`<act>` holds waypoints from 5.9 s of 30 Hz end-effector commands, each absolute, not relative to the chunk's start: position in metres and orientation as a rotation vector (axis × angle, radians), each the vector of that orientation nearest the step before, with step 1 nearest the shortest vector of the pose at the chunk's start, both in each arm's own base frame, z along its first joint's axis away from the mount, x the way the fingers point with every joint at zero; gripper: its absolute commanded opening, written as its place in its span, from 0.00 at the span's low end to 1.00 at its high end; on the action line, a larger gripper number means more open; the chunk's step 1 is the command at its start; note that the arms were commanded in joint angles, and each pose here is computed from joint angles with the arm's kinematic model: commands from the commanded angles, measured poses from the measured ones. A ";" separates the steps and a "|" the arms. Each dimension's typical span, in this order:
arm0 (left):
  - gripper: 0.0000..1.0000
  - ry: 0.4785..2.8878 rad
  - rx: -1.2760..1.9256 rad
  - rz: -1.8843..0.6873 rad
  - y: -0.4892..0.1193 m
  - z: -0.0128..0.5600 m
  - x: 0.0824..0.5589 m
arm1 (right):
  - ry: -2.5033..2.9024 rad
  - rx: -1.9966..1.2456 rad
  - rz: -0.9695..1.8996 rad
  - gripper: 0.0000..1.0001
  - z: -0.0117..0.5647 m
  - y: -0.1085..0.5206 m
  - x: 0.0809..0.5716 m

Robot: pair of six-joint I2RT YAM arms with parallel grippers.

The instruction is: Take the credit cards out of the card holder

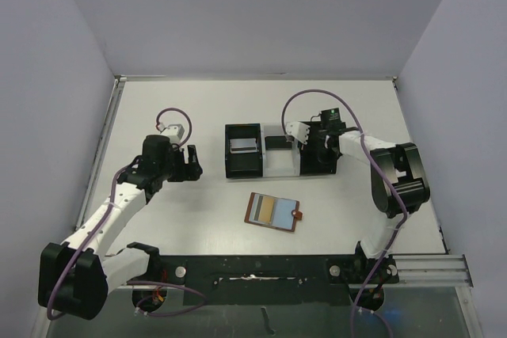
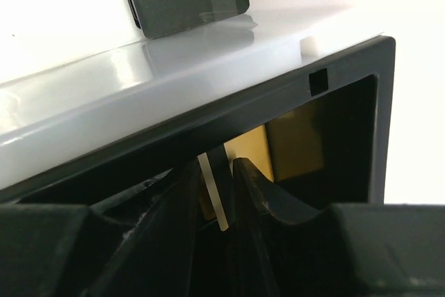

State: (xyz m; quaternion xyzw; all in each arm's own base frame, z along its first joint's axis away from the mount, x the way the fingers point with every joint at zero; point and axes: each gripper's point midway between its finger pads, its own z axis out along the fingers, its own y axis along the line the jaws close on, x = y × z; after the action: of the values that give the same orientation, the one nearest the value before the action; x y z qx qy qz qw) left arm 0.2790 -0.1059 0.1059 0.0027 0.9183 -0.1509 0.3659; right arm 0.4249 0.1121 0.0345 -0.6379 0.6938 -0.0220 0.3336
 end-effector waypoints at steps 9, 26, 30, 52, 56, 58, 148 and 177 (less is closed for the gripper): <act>0.74 2.305 0.054 -0.421 -0.113 0.126 0.291 | 1.728 -1.583 -0.050 0.41 0.075 0.121 0.444; 0.74 2.303 0.064 -0.438 -0.116 0.127 0.290 | 1.616 -1.354 -0.106 0.57 0.166 0.114 0.453; 0.75 2.272 0.061 -0.437 -0.115 0.134 0.291 | 1.522 -1.100 -0.046 0.59 0.229 0.121 0.437; 0.88 2.139 0.012 -0.552 -0.122 0.168 0.291 | 1.629 -0.157 0.940 0.98 0.304 0.191 0.262; 0.88 2.129 0.013 -0.608 -0.128 0.168 0.289 | 1.708 0.032 1.174 0.98 0.257 0.203 0.248; 0.88 2.134 0.045 -0.676 -0.138 0.167 0.286 | 1.649 0.123 1.336 0.97 0.247 0.209 0.242; 0.11 2.658 0.155 -0.943 -0.311 0.022 0.206 | 2.548 0.549 0.982 0.19 0.018 0.252 0.193; 0.08 2.683 0.140 -0.910 -0.305 0.012 0.196 | 2.536 0.566 1.054 0.15 0.027 0.251 0.195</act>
State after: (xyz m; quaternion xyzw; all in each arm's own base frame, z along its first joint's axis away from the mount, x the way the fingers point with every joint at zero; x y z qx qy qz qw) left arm 0.2016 -0.3103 0.0221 0.0459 0.9281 -0.3347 0.1564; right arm 0.1913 0.2464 0.0234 0.1934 0.9006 0.3505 0.1695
